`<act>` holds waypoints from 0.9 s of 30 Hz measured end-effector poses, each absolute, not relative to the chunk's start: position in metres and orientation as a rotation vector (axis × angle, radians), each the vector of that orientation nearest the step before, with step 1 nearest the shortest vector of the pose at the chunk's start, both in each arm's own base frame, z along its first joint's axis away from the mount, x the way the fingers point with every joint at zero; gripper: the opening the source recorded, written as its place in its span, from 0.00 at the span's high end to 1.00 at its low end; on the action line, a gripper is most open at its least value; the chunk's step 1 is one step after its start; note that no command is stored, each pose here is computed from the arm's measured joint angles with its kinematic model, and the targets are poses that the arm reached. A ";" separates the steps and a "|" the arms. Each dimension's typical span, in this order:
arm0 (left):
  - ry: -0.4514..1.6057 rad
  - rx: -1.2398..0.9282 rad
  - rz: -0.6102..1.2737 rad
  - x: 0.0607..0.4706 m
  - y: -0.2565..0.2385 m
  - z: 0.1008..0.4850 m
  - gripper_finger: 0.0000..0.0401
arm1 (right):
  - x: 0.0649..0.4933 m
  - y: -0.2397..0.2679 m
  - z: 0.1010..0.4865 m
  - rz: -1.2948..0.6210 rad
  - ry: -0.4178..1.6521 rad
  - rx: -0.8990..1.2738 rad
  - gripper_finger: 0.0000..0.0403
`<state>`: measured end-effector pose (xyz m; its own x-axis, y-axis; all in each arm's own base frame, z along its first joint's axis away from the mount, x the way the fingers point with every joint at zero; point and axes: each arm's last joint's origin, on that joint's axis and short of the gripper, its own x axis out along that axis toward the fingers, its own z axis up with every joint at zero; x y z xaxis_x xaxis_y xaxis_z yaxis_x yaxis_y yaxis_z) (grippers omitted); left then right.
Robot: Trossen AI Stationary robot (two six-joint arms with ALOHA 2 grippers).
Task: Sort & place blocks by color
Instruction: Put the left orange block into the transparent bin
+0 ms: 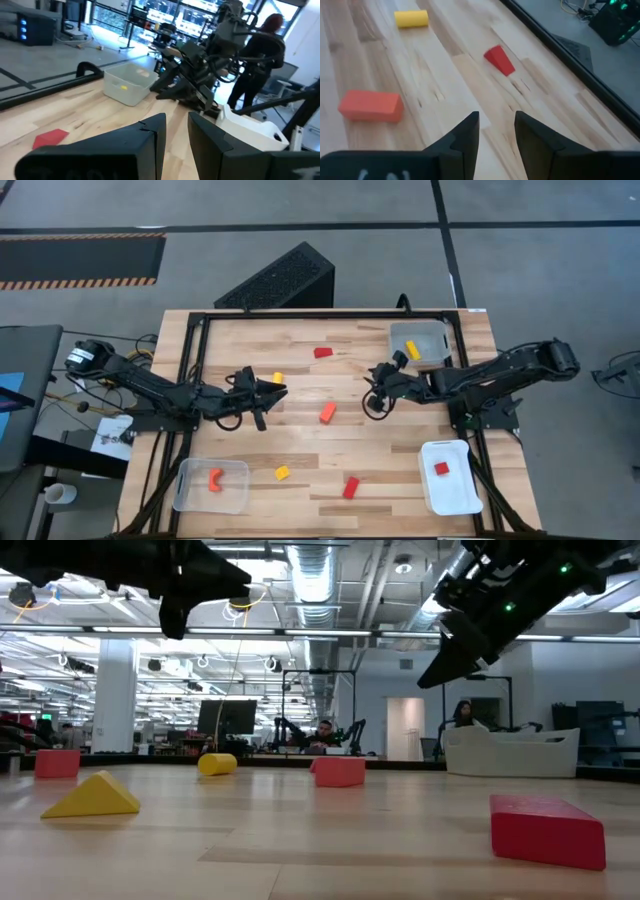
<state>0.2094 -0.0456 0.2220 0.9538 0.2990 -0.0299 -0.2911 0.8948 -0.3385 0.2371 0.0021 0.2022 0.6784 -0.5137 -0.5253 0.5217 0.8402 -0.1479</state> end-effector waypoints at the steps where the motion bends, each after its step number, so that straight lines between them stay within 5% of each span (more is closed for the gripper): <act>1: -0.021 -0.348 0.293 0.210 -0.046 0.222 0.83 | 0.238 0.003 0.203 -0.577 0.579 0.016 0.64; 27: -0.053 -0.425 0.252 0.206 -0.046 0.228 0.83 | 0.239 0.006 0.205 -0.515 0.569 0.007 0.70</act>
<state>0.2059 -0.0458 0.2282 0.9676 0.2525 -0.0020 -0.2306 0.8805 -0.4143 0.2390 0.0065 0.2050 0.7199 -0.4640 -0.5161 0.4678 0.8738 -0.1330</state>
